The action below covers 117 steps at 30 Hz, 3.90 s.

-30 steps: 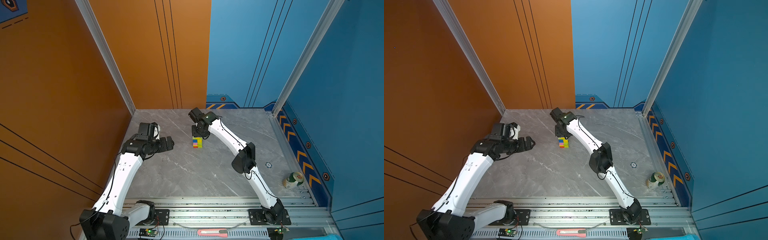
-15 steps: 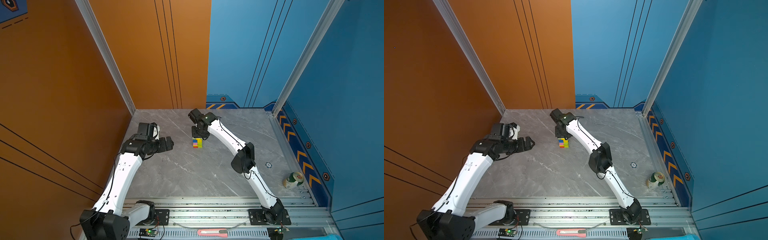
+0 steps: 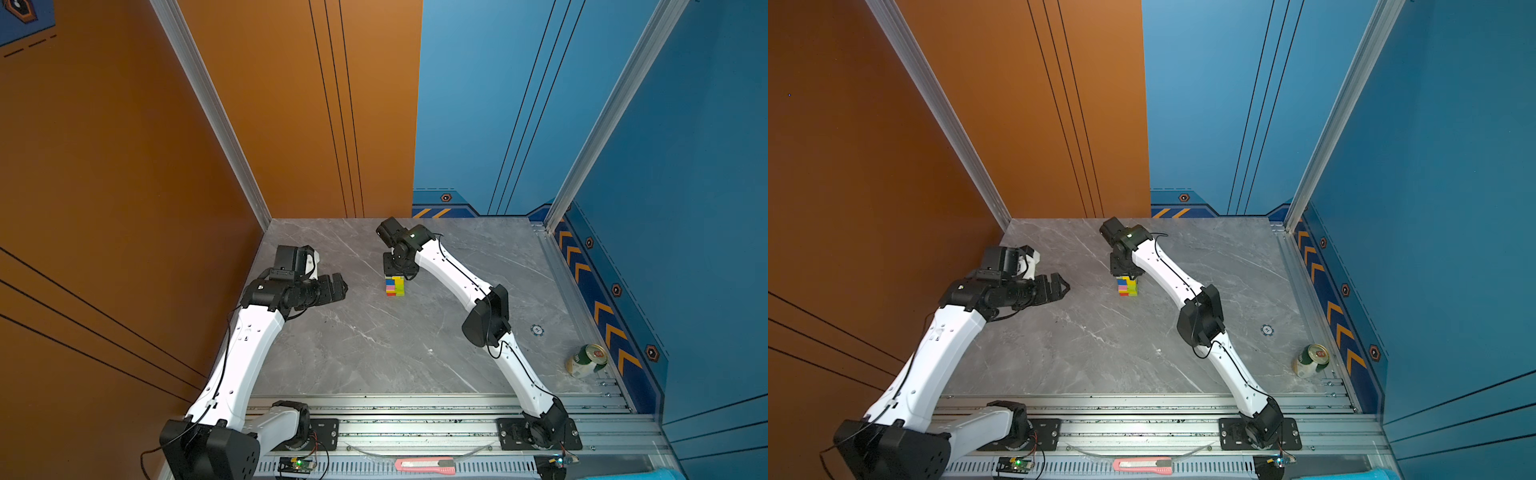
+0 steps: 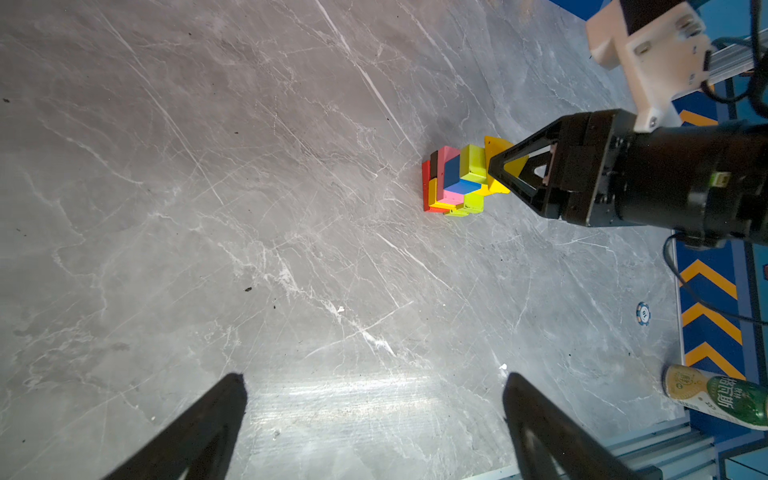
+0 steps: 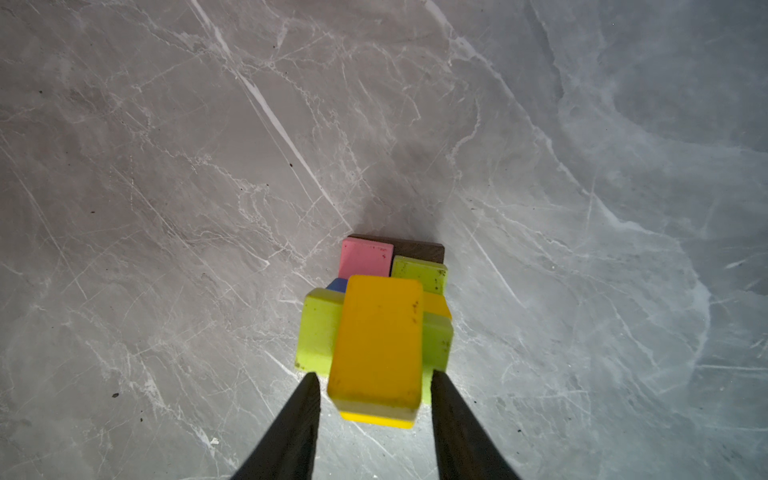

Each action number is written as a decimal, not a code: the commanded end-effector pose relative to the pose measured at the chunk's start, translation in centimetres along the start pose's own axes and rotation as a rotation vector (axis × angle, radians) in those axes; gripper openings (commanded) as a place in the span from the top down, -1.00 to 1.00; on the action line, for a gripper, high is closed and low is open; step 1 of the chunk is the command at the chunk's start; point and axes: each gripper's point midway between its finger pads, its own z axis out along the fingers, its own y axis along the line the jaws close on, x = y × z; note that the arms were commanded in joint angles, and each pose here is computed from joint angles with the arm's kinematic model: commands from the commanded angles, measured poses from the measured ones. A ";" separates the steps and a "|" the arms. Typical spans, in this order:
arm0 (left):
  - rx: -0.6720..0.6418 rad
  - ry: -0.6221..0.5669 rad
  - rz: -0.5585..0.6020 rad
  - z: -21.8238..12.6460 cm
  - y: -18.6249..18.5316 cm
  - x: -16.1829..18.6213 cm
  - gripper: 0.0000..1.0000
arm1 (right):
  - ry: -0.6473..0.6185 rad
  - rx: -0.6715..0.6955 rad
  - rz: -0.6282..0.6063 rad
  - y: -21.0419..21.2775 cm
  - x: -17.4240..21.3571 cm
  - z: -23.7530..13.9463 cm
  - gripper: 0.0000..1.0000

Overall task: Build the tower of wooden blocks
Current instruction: 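Lower the held yellow prism onto the top of the stack with the right gripper, then open the right gripper to release the prism and raise it away, then move the left gripper over the stack while the right gripper withdraws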

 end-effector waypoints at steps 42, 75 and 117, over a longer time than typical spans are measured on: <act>0.003 -0.018 -0.022 -2.7 0.7 1.7 -0.96 | -0.008 -0.025 0.029 1.8 1.1 -2.5 0.09; 0.027 0.039 0.022 -2.0 -1.9 0.4 -0.96 | -0.109 -0.066 0.050 -1.7 3.8 -16.3 -1.00; -0.156 0.238 0.527 16.7 -12.6 -4.3 -0.25 | -0.075 -0.216 0.328 -16.6 8.4 -20.3 -1.00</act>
